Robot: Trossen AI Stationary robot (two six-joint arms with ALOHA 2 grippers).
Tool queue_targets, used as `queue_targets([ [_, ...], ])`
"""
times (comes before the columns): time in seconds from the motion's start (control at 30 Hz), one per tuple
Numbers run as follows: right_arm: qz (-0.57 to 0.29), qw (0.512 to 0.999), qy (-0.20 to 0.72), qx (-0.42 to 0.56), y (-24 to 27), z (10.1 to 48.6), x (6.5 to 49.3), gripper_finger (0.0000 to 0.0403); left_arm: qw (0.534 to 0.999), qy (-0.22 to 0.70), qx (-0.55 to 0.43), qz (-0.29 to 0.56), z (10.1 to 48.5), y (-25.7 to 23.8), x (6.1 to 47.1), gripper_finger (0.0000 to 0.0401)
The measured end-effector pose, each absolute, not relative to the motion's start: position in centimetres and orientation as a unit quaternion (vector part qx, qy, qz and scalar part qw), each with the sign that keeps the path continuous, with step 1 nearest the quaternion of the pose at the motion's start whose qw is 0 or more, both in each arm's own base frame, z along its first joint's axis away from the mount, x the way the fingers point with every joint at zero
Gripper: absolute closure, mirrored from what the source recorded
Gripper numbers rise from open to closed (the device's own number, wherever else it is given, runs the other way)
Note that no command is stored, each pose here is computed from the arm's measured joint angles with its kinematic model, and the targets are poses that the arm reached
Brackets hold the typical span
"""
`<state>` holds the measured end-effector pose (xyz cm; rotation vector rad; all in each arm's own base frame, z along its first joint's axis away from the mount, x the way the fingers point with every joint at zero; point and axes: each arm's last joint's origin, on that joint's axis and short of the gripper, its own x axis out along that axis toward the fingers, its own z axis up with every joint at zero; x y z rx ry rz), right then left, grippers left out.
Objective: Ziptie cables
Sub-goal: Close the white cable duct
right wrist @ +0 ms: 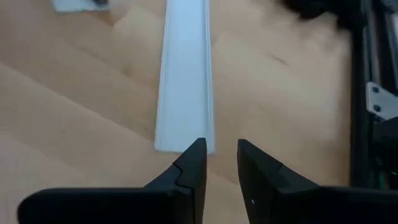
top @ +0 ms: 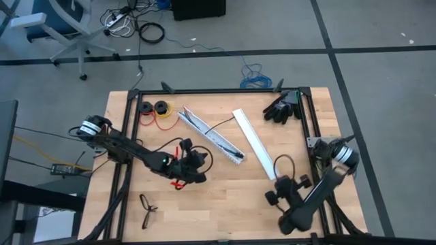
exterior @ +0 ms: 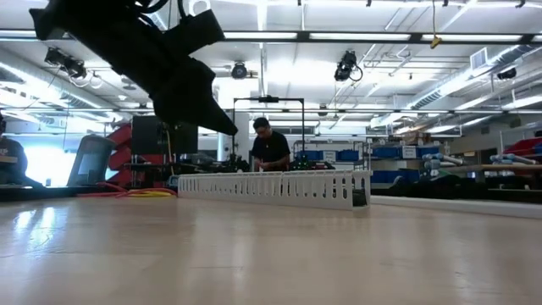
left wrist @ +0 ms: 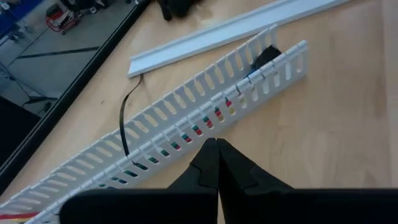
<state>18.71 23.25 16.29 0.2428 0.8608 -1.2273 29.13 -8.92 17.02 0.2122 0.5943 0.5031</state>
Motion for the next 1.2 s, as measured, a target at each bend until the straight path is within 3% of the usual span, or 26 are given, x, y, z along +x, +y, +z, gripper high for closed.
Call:
queue_targets([
  [0.17,-0.570,0.721,0.374,0.128,25.2,13.8,21.6,0.0325,0.924,0.285,0.094,0.239,17.0,-9.5,28.9,0.0399],
  [0.4,-0.556,0.722,0.384,0.148,26.5,13.5,24.5,0.0325,0.927,0.282,0.093,0.230,17.1,-10.1,28.8,0.0399],
  [0.73,-0.546,0.705,0.414,0.182,27.0,13.3,25.0,0.0325,0.930,0.281,0.083,0.220,17.1,-10.4,28.7,0.0399],
  [0.97,-0.555,0.667,0.485,0.109,26.5,14.1,24.4,0.0327,0.933,0.282,0.083,0.210,17.1,-10.9,28.5,0.0399],
  [1.13,-0.502,0.747,0.432,0.060,27.7,15.2,23.6,0.0327,0.932,0.287,0.089,0.205,17.0,-11.2,28.3,0.0399],
  [1.2,-0.499,0.755,0.420,0.063,27.9,15.3,23.3,0.0326,0.931,0.289,0.090,0.205,16.9,-11.2,28.3,0.0399],
])
